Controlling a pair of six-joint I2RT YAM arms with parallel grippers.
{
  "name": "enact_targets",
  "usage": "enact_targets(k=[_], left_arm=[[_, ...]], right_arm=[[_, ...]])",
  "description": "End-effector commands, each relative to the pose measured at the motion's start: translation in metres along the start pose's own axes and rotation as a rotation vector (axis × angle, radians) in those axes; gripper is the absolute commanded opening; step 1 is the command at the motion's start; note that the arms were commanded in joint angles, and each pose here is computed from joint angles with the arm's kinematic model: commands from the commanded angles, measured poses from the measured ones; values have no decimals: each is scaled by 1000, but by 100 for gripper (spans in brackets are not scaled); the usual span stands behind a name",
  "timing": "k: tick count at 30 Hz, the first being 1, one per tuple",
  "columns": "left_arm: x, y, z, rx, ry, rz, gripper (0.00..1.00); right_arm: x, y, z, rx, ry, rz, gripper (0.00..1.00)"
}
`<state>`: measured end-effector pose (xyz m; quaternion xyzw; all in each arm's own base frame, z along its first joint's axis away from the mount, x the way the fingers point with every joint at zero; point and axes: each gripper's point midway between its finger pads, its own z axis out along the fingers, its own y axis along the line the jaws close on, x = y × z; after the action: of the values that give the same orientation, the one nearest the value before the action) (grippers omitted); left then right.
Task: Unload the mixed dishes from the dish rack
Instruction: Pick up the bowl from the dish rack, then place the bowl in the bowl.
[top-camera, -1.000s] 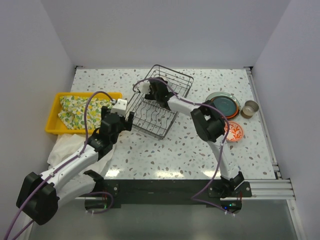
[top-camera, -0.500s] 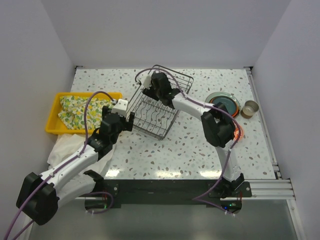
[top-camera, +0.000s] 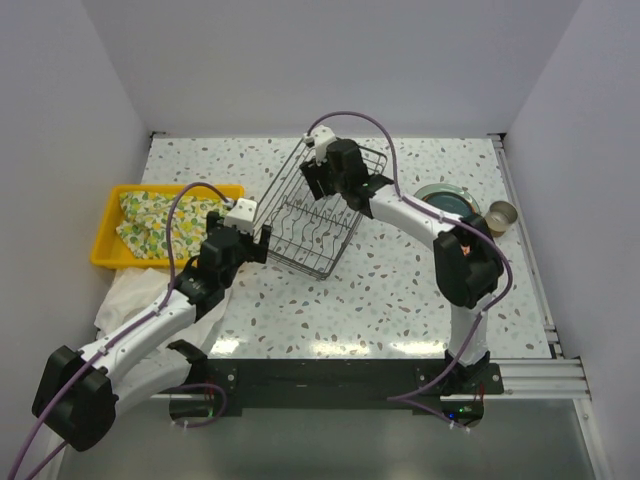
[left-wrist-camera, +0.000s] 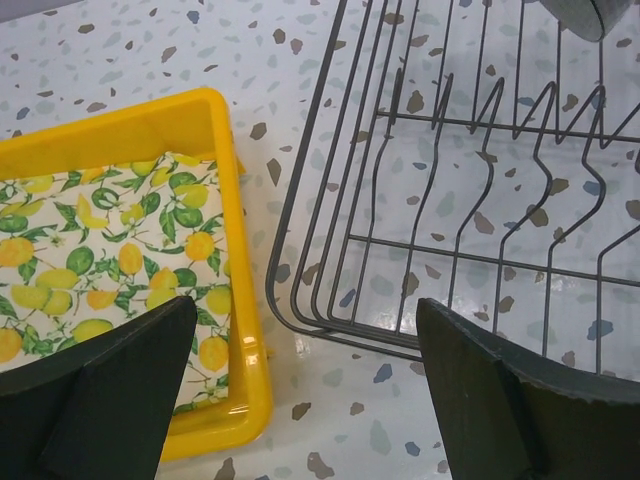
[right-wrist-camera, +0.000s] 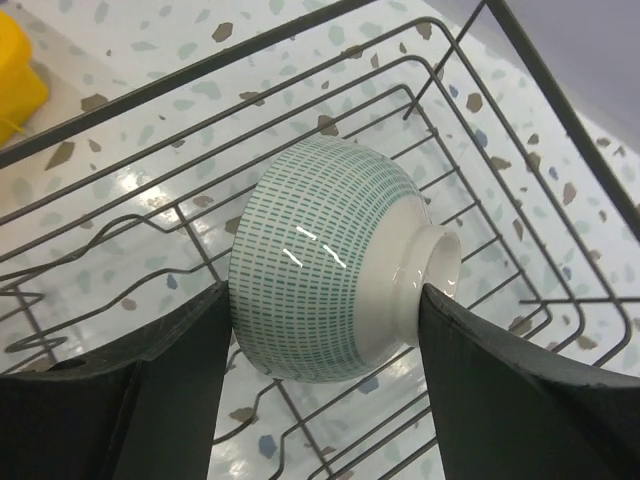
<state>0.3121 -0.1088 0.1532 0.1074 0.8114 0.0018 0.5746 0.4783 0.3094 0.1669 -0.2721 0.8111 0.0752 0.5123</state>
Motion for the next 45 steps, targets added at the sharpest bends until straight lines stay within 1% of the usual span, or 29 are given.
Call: enact_targets(k=[1,2,3,4,6,8,11,12,14,15,16,17,18,19,21,22,24,30,32,34,40,45], left_arm=[[-46,-12,-4,70,-122,-118,97],[-51,-15,-4,86,-140,-128,97],[-55,-19,-5,110,-154,-139,97],[-58,-22,-5,125,-163,-152,97],[-67,-28,-3,148,-186,-173,97],[-73,-37,0,189,-192,-196,97],[-95,-53,4,265,-221,-235,97],[-98,-54,6,273,-225,-250,97],[-109,-63,8,321,-246,-262,97],[-112,-65,9,338,-250,-278,97],[-114,-69,12,355,-254,-286,97],[-119,-73,12,380,-262,-297,97],[-119,-77,14,406,-254,-318,97],[-125,-79,14,421,-270,-331,97],[-128,-82,17,455,-267,-360,97],[-133,-83,17,471,-279,-368,97],[-136,-85,19,501,-279,-394,96],[-144,-100,15,636,-264,-463,95],[-140,-105,16,682,-229,-496,94],[-140,-107,14,725,-209,-533,93],[-131,-112,18,777,-170,-562,91],[-133,-116,17,808,-173,-594,87]], right_arm=[[-63,-7,-41,-83,-203,287,32],[-70,-11,-50,-92,-227,354,32],[-61,-12,-52,-125,-217,387,32],[-66,-15,-57,-139,-245,416,32],[-64,-24,-68,-153,-259,503,32],[-68,-27,-77,-185,-282,553,32],[-69,-30,-96,-217,-302,592,32],[-77,-32,-107,-227,-328,595,32],[-76,-29,-114,-258,-328,631,32],[-83,-29,-123,-275,-356,642,32],[-86,-26,-129,-308,-361,683,32],[-79,-27,-129,-318,-355,710,32],[-87,-29,-137,-342,-392,728,32],[-87,-31,-140,-359,-397,781,32],[-86,-26,-146,-415,-406,810,32],[-80,-27,-148,-426,-396,852,32],[-86,-25,-160,-477,-423,877,32],[-78,-12,-174,-562,-422,928,32],[-81,-10,-180,-599,-443,932,32],[-82,-4,-184,-641,-436,940,32],[-87,8,-197,-751,-440,956,32],[-87,15,-204,-815,-430,963,33]])
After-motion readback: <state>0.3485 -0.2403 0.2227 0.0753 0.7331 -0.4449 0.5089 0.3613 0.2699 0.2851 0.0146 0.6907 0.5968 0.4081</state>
